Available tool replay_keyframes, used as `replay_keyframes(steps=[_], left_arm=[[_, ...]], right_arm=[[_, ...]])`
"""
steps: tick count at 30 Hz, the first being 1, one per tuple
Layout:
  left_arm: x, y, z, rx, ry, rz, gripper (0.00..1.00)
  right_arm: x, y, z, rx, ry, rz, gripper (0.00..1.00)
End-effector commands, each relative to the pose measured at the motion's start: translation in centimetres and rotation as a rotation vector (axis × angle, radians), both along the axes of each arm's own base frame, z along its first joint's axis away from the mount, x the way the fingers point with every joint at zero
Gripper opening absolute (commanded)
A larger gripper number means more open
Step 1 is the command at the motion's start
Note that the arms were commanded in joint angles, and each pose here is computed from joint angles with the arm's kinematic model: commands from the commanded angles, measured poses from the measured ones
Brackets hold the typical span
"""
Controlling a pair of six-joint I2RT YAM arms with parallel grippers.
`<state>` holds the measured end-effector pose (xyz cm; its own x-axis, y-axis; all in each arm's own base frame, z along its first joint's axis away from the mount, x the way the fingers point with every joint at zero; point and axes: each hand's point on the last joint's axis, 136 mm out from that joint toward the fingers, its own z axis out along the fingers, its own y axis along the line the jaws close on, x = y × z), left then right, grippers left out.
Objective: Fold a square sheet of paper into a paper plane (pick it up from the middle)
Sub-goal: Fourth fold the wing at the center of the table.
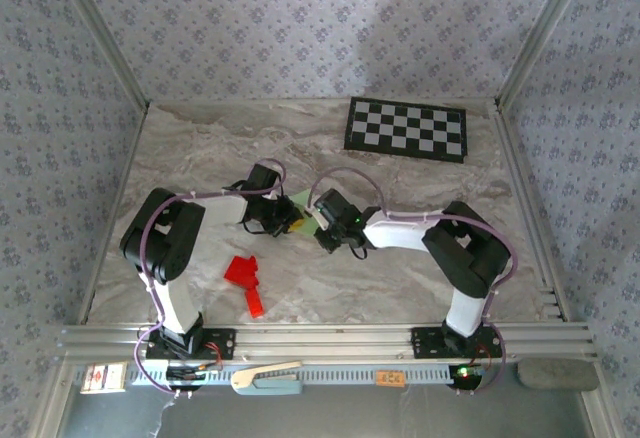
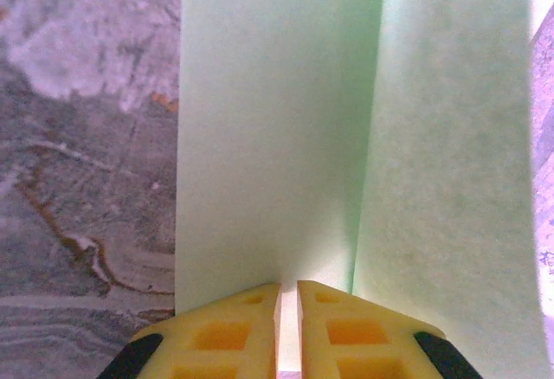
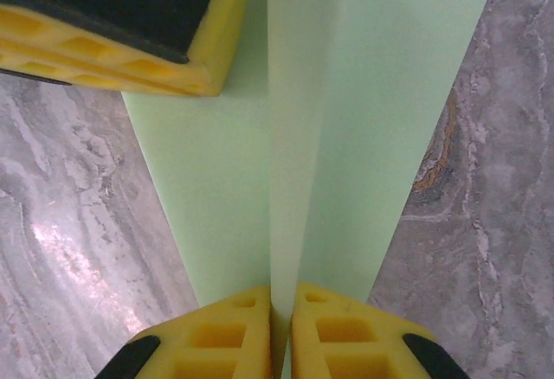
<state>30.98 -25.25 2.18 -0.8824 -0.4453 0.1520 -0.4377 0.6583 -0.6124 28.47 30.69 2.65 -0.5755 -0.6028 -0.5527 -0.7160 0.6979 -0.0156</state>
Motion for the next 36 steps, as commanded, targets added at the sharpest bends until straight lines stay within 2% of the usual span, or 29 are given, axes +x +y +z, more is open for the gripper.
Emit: replay_keyframes(steps=[1, 7, 16, 29, 36], left_arm=[[-0.4, 1.1, 0.3, 0.073, -0.006, -0.010, 0.15], [-0.3, 1.8, 1.3, 0.088, -0.056, 0.000, 0.16], [0.1, 0.6, 2.6, -0.007, -0.135, -0.005, 0.18], [-0.1, -0.6, 2.3, -0.040, -0.164, -0.028, 0.19], [-0.1, -0.9, 1.8, -0.042, -0.168, -0.037, 0.19]], right_arm=[[-0.7, 0.1, -0.4, 0.030, 0.105, -0.008, 0.13], [-0.8, 0.1, -0.8, 0.081, 0.197, -0.033, 0.12], [-1.2, 0.2, -1.3, 0.119, 0.312, -0.051, 0.11], [-1.5, 1.1, -0.6, 0.209, 0.512, -0.113, 0.07], [-0.9, 1.1, -0.2, 0.279, 0.552, -0.141, 0.06]])
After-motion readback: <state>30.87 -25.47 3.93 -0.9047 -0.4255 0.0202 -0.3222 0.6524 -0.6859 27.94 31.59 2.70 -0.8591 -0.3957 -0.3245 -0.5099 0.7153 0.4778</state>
